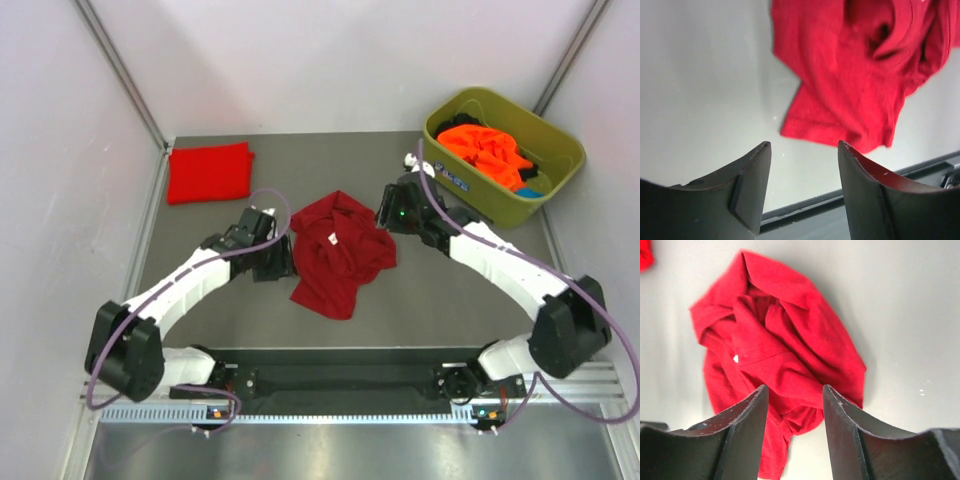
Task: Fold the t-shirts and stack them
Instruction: Flatten the tshirt out
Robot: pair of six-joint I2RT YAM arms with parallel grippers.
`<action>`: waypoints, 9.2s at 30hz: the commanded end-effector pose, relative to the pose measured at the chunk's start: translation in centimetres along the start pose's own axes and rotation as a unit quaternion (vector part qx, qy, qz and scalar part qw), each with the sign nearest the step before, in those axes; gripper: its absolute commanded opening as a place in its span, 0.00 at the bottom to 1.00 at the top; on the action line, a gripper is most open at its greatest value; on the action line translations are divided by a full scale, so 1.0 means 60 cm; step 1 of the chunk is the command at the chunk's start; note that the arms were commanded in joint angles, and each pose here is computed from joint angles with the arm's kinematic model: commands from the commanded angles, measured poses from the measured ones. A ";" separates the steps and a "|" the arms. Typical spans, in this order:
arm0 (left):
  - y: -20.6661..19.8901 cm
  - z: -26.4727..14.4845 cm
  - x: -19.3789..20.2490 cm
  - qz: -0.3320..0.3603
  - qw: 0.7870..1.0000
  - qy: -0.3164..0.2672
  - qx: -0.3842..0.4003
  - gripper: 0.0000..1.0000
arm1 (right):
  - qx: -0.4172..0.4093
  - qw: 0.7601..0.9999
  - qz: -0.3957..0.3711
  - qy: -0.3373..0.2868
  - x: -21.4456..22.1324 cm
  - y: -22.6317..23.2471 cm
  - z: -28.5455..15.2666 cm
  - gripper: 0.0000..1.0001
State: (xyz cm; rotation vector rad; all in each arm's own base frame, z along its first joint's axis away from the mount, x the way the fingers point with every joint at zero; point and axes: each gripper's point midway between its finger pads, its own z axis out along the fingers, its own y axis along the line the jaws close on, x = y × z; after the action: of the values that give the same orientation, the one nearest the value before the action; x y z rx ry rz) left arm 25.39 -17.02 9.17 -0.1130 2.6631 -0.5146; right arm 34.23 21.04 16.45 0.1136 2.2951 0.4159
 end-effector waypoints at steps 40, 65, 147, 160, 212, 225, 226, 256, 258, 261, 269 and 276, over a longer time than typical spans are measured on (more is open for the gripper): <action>-0.057 -0.132 -0.109 0.021 0.985 -0.164 -0.054 0.00 | 0.028 0.995 -0.089 -0.040 0.006 -0.085 0.029 0.00; -0.194 -0.092 -0.072 0.034 0.965 -0.147 0.215 0.43 | 0.022 0.984 -0.053 -0.166 -0.133 -0.074 -0.211 0.00; -0.398 -0.028 0.054 0.157 0.958 -0.077 0.226 0.00 | 0.037 0.966 0.117 -0.227 -0.135 -0.226 -0.285 0.00; -0.170 -0.197 -0.066 0.030 0.976 -0.210 0.053 0.00 | -0.112 0.931 0.126 -0.325 -0.282 -0.103 -0.327 0.00; 0.050 -0.177 -0.134 -0.134 0.959 -0.249 0.006 0.00 | 0.144 0.981 0.034 -0.128 -0.026 -0.188 0.047 0.00; -0.022 -0.337 -0.139 -0.125 0.944 -0.293 0.090 0.00 | 0.057 0.964 0.059 -0.254 -0.185 -0.115 -0.283 0.00; -0.024 -0.333 -0.137 -0.124 0.945 -0.286 0.093 0.00 | 0.042 0.961 0.056 -0.267 -0.198 -0.105 -0.290 0.00; 0.093 -0.138 -0.151 -0.146 0.961 -0.231 -0.030 0.00 | 0.213 0.951 0.216 -0.063 -0.033 -0.180 -0.048 0.49; 0.089 -0.134 -0.152 -0.144 0.963 -0.228 -0.024 0.00 | 0.227 0.940 0.244 -0.074 -0.014 -0.218 -0.056 0.46; 0.072 -0.125 -0.147 -0.140 0.968 -0.207 0.002 0.00 | 0.246 0.932 0.257 -0.072 -0.001 -0.254 -0.046 0.45; 0.061 -0.126 -0.144 -0.144 0.967 -0.208 0.024 0.00 | 0.280 0.903 0.326 -0.018 0.074 -0.299 -0.005 0.42; 0.062 -0.116 -0.141 -0.146 0.969 -0.200 0.024 0.00 | 0.295 0.890 0.347 -0.011 0.099 -0.310 0.011 0.41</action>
State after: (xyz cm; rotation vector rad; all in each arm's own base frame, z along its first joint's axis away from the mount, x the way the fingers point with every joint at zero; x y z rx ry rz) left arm 29.20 -9.56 16.05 -0.5488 2.3034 -0.5354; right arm 30.71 4.92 5.88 1.1911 2.2821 0.0052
